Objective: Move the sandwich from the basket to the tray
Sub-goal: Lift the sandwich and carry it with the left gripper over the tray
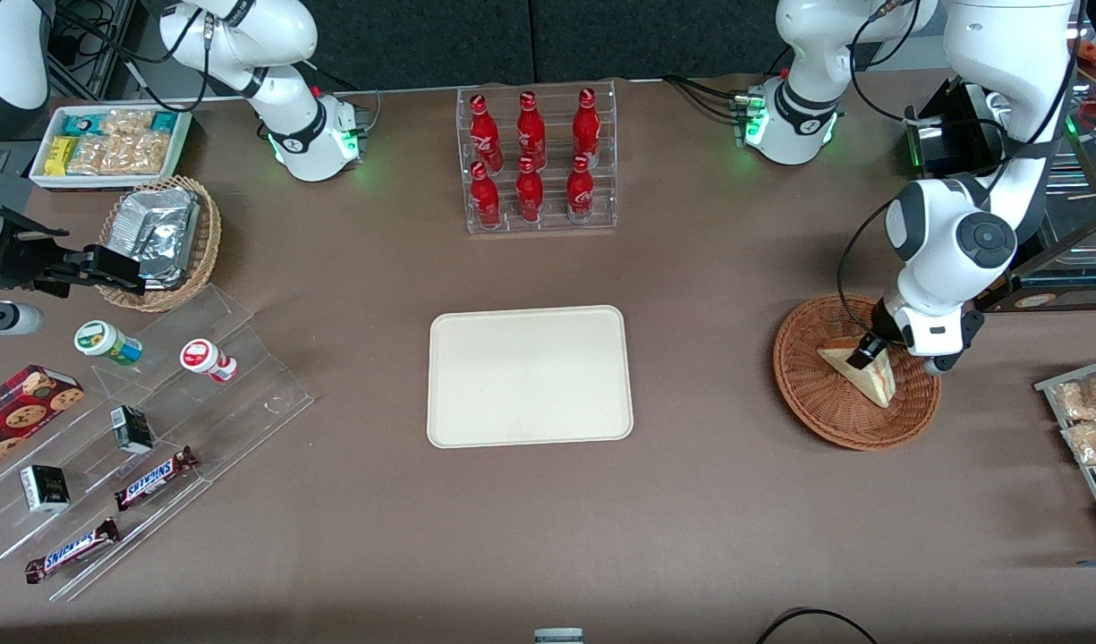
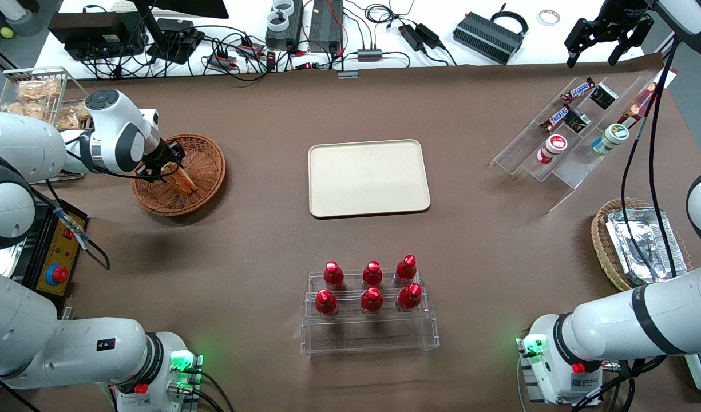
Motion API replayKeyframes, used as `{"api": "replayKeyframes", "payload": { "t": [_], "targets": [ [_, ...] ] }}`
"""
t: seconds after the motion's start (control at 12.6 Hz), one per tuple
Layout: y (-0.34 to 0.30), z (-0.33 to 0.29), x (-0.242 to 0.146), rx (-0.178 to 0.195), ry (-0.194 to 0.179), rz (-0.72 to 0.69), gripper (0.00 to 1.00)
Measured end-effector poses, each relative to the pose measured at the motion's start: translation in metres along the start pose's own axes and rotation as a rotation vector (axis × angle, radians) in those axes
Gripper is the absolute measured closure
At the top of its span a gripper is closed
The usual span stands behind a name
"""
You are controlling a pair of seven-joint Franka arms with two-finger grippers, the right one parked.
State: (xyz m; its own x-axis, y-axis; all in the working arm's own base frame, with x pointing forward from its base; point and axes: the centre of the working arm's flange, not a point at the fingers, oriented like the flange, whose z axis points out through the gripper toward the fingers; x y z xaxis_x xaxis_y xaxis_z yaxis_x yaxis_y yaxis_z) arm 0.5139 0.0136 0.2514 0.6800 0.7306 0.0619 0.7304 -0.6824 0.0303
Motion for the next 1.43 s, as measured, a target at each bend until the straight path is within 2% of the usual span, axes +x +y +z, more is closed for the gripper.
{"api": "replayKeyframes", "payload": {
  "t": [0.08, 0.24, 0.4, 0.55, 0.63, 0.95, 1.19, 1.43],
  "targets": [
    [0.001, -0.001, 0.0, -0.002, 0.002, -0.001, 0.53],
    [0.007, -0.012, 0.002, -0.006, 0.006, 0.003, 0.68],
    [0.022, -0.043, 0.003, 0.038, -0.031, 0.022, 0.81],
    [0.052, -0.094, -0.006, 0.099, -0.078, 0.072, 0.81],
    [0.071, -0.125, -0.016, 0.113, -0.087, 0.109, 0.8],
    [0.144, -0.211, -0.098, 0.105, -0.075, 0.297, 0.8],
    [0.19, -0.233, -0.179, 0.064, -0.067, 0.446, 0.8],
    [0.233, -0.225, -0.237, 0.053, -0.061, 0.593, 0.8]
  ]
}}
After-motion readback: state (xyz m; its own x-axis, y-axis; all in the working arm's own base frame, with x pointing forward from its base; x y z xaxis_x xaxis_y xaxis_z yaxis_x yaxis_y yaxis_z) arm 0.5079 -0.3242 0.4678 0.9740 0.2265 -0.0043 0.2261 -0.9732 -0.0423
